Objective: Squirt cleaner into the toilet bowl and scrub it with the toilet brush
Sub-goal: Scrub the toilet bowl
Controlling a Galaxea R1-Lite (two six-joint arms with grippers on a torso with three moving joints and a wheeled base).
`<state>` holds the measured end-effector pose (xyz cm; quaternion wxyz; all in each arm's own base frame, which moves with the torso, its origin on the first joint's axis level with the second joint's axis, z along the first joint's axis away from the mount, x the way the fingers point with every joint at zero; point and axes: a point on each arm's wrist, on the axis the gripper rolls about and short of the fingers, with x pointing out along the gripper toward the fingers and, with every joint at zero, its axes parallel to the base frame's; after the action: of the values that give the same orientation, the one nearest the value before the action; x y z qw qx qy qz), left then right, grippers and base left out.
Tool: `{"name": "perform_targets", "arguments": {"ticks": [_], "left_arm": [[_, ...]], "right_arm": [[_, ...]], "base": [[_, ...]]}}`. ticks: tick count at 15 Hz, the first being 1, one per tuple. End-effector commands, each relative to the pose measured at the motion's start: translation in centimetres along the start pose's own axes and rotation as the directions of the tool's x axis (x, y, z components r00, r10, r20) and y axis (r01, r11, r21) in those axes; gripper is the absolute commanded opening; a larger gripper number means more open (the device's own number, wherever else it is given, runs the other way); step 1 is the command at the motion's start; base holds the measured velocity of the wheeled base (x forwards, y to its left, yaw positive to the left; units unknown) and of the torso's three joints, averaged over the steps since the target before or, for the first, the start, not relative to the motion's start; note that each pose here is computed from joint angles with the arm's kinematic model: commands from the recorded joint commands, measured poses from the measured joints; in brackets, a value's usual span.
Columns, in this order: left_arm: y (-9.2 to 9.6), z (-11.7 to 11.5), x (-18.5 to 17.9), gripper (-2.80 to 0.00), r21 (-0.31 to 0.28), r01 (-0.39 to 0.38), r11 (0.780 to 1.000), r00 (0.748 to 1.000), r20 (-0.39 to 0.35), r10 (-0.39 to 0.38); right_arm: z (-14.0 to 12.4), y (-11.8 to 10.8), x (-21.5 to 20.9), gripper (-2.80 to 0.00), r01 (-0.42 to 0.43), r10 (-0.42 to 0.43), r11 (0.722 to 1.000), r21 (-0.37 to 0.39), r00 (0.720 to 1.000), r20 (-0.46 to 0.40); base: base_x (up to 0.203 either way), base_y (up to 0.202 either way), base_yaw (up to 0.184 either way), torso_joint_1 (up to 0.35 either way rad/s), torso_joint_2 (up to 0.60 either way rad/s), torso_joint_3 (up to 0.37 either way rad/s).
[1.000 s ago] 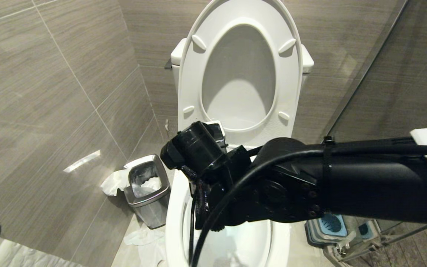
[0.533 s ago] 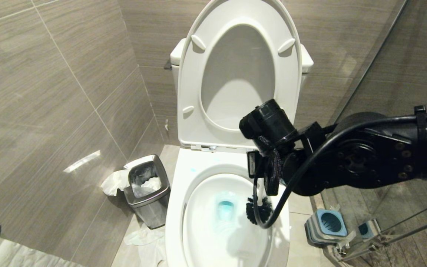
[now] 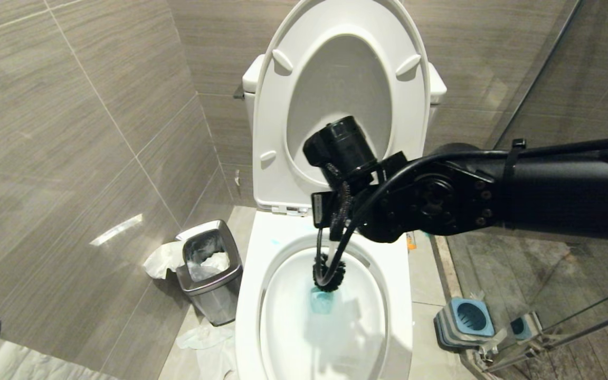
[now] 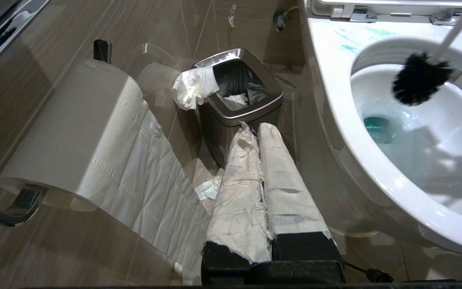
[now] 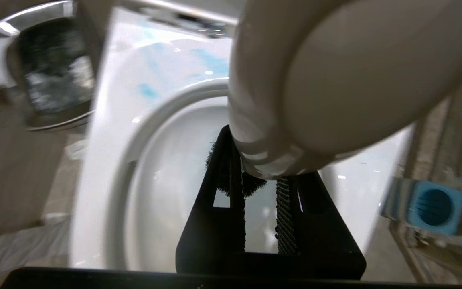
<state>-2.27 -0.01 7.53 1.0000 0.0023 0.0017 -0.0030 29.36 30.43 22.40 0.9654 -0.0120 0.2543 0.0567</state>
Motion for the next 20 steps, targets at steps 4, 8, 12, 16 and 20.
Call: {"name": "perform_targets", "arguments": {"ticks": [4, 8, 12, 16, 20], "left_arm": [[0.0, 0.0, 0.0, -2.80, 0.000, 0.000, 1.000, 1.000, 0.000, 0.000], [0.0, 0.0, 0.0, -2.80, 0.000, 0.000, 1.000, 1.000, 0.000, 0.000], [0.0, 0.0, 0.0, -2.80, 0.000, 0.000, 1.000, 1.000, 0.000, 0.000], [0.0, 0.0, 0.0, -2.80, 0.000, -0.001, 1.000, 1.000, 0.000, 0.001], [0.0, 0.0, 0.0, -2.80, 0.000, 0.000, 1.000, 1.000, 0.000, 0.000]], "right_arm": [[-4.8, 6.9, -6.0, -2.80, -0.176, 0.167, 0.975, -0.136, 0.983, -0.081], [-6.7, 4.0, -10.0, -2.80, -0.153, 0.126, 0.974, -0.168, 0.979, -0.163], [-8.4, -1.1, -12.1, -2.80, -0.089, 0.045, 0.973, -0.214, 0.978, -0.204], [-7.3, -1.7, -10.4, -2.80, -0.029, -0.009, 0.980, -0.198, 0.982, -0.186], [-5.5, -0.6, -5.9, -2.80, 0.037, -0.066, 0.984, -0.173, 0.984, -0.166]], "base": [[0.000, 0.000, 0.000, 0.000, 0.00, 0.000], [0.000, 0.000, 0.000, 0.000, 0.00, 0.000], [0.000, 0.000, 0.000, 0.000, 0.00, 0.000], [0.000, 0.000, 0.000, 0.000, 0.00, 0.000], [0.000, 0.000, 0.000, 0.000, 0.00, 0.000]]}}
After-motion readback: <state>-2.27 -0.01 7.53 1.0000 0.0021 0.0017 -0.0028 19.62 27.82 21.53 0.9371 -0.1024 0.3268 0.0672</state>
